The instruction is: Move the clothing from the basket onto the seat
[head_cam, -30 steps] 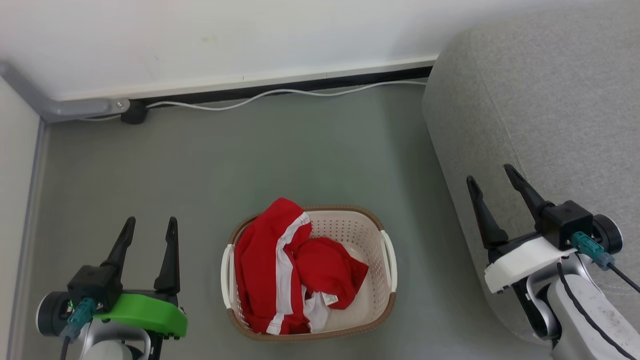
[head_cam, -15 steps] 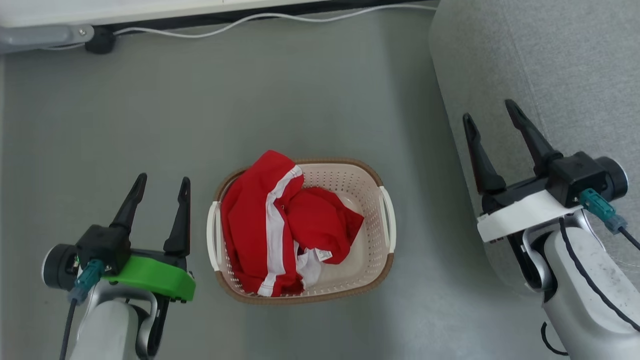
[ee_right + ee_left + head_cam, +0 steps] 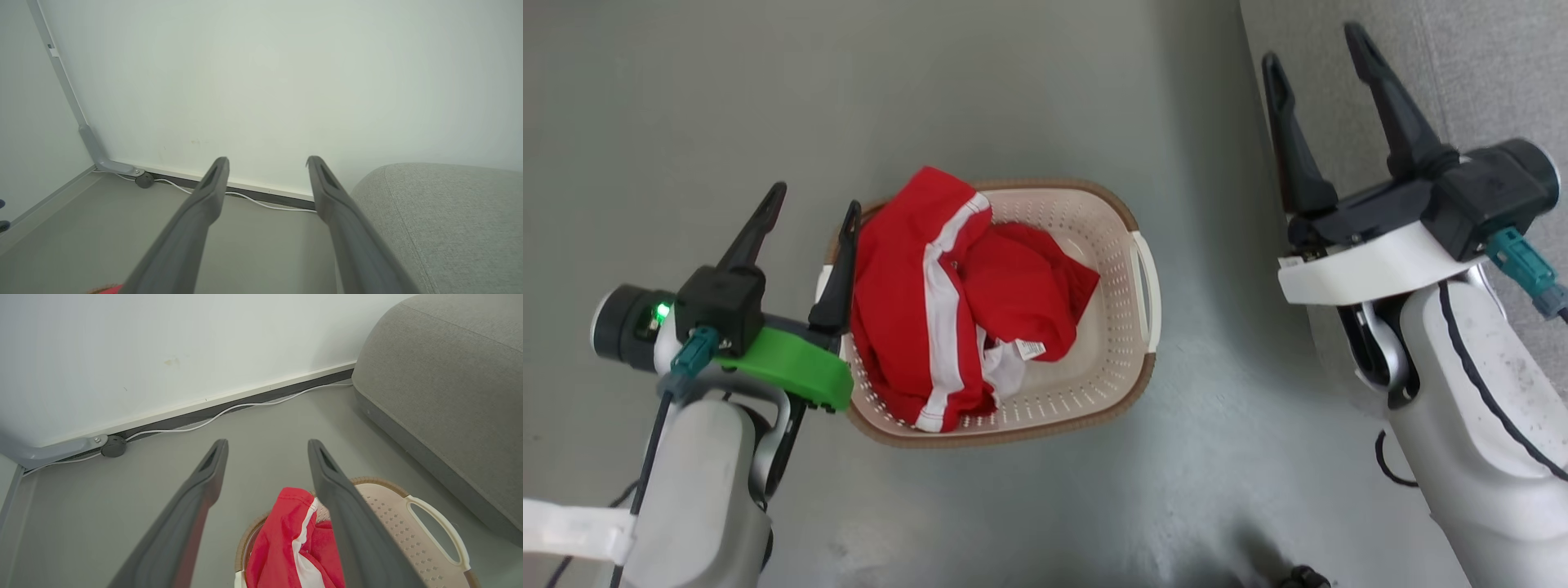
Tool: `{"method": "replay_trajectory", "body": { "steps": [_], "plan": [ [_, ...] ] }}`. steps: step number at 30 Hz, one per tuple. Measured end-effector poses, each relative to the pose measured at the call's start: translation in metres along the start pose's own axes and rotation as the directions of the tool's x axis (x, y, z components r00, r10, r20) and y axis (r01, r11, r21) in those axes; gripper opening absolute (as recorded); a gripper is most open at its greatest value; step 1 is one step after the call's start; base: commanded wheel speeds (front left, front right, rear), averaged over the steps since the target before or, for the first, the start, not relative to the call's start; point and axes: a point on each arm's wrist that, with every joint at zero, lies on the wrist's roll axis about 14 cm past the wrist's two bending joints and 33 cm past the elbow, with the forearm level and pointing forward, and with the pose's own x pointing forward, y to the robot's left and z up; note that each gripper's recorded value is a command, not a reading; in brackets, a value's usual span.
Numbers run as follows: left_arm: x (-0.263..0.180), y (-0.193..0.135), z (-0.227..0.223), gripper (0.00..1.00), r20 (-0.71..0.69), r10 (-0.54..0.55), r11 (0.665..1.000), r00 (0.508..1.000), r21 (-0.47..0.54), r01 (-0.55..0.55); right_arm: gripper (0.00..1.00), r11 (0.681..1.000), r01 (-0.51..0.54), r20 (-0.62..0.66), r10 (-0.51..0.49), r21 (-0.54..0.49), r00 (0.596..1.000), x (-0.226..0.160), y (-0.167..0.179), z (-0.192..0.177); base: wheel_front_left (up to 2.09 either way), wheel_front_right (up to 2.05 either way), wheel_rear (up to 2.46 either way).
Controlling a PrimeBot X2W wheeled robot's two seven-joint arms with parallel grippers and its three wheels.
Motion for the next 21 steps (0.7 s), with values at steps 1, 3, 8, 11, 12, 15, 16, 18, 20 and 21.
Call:
{"method": "replay_trajectory", "body": {
  "steps": [1,3,8,11,12,15,16,18,20,21],
  "plan": [
    [0.004,-0.001,-0.004,1.00,-0.013,-0.010,1.000,1.000,0.003,0.010,1.00,1.000,0.002,0.002,-0.002,0.000,1.000,0.003,-0.001,-0.001,0.00,0.00,0.00],
    [0.012,-0.002,-0.014,1.00,-0.041,-0.032,0.999,0.999,0.016,0.033,1.00,1.000,0.002,0.008,-0.002,0.001,1.000,0.009,-0.002,-0.004,0.00,0.00,0.00],
    [0.031,0.002,-0.042,1.00,-0.122,-0.065,0.997,0.990,0.043,0.071,1.00,1.000,0.022,-0.009,-0.022,0.012,1.000,0.017,-0.008,-0.019,0.00,0.00,0.00],
    [0.041,0.005,-0.062,1.00,-0.181,-0.084,0.992,0.980,0.076,0.099,1.00,0.999,0.037,-0.019,-0.036,0.024,0.999,0.021,-0.011,-0.028,0.00,0.00,0.00],
    [0.044,0.007,-0.068,1.00,-0.199,-0.090,0.990,0.976,0.087,0.109,1.00,0.999,0.042,-0.021,-0.041,0.028,0.999,0.023,-0.012,-0.031,0.00,0.00,0.00],
    [0.054,0.010,-0.084,1.00,-0.234,-0.105,0.986,0.967,0.099,0.131,1.00,0.998,0.055,-0.031,-0.054,0.037,0.998,0.028,-0.015,-0.040,0.00,0.00,0.00],
    [0.058,0.010,-0.090,1.00,-0.250,-0.112,0.985,0.962,0.104,0.141,1.00,0.998,0.057,-0.035,-0.056,0.038,0.998,0.029,-0.016,-0.043,0.00,0.00,0.00],
    [0.063,0.006,-0.104,1.00,-0.276,-0.131,0.982,0.952,0.098,0.163,1.00,0.997,0.068,-0.049,-0.067,0.036,0.997,0.029,-0.019,-0.050,0.00,0.00,0.00],
    [0.066,0.000,-0.117,1.00,-0.303,-0.152,0.979,0.941,0.085,0.186,1.00,0.996,0.082,-0.068,-0.080,0.025,0.995,0.027,-0.025,-0.057,0.00,0.00,0.00],
    [0.068,-0.004,-0.122,1.00,-0.314,-0.164,0.977,0.935,0.078,0.197,1.00,0.996,0.091,-0.077,-0.089,0.018,0.993,0.025,-0.029,-0.061,0.00,0.00,0.00]
  ]
}}
